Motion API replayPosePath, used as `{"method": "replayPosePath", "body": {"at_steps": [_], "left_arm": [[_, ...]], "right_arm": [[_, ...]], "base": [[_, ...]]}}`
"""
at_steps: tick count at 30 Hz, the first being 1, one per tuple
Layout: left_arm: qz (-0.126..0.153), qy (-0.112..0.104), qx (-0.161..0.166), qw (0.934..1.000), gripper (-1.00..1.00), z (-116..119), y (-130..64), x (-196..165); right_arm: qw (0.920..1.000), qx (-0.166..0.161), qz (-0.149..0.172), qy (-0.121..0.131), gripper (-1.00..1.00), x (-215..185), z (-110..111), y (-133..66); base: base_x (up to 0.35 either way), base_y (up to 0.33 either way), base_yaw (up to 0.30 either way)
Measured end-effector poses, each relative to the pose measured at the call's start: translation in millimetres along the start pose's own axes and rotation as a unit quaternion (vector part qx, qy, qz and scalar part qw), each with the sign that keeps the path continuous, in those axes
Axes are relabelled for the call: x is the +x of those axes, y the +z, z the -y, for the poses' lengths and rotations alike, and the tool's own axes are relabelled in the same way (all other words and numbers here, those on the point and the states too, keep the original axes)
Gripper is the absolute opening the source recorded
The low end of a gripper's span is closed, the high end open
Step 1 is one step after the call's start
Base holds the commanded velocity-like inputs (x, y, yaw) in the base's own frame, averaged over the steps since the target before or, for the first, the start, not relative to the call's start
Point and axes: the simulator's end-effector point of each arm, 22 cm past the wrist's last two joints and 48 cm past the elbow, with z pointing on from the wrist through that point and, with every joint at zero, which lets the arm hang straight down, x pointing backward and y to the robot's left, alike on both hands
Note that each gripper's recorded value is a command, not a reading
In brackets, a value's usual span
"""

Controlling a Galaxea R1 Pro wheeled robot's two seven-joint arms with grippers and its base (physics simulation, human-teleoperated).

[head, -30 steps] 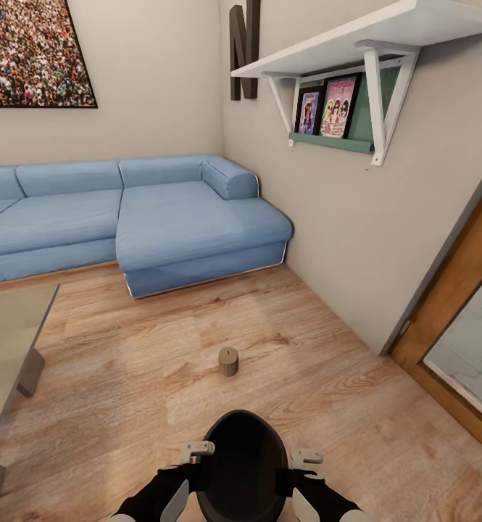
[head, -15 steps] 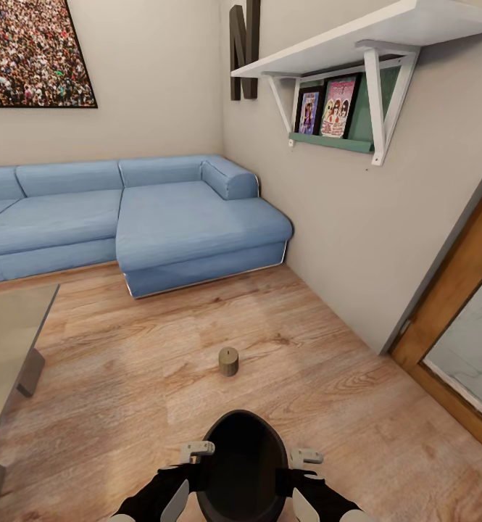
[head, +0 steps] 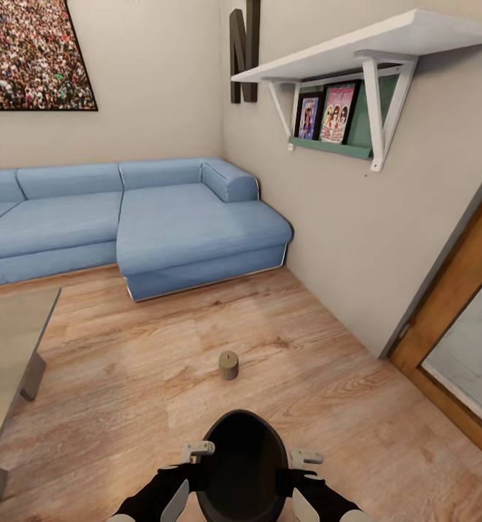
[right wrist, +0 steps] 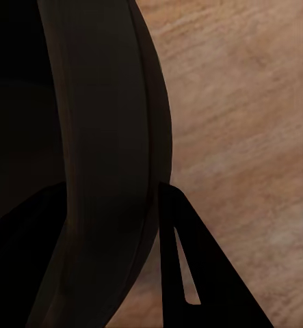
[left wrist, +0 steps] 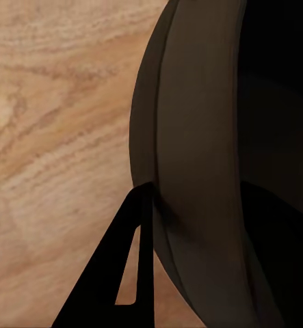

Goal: Place each of the two pumpkins and all three candles from the living room inside a cabinet in the living room (use any cabinet), then make sure every cabinet is closed, and position the cauldron so it is next to a table in the living room.

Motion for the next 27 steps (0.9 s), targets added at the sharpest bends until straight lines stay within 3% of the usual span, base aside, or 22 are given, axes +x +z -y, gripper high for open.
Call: {"method": "replayPosePath", "body": {"at_steps": [27], "left_arm": [[0.001, 0.000, 0.000, 1.0000, -1.00, 6.0, -50.1, -34.0]], "right_arm": [[1.0000, -0.001, 0.001, 0.000, -1.00, -35.5, -5.6, -49.2]], "base": [[0.000, 0.000, 0.000]]}}
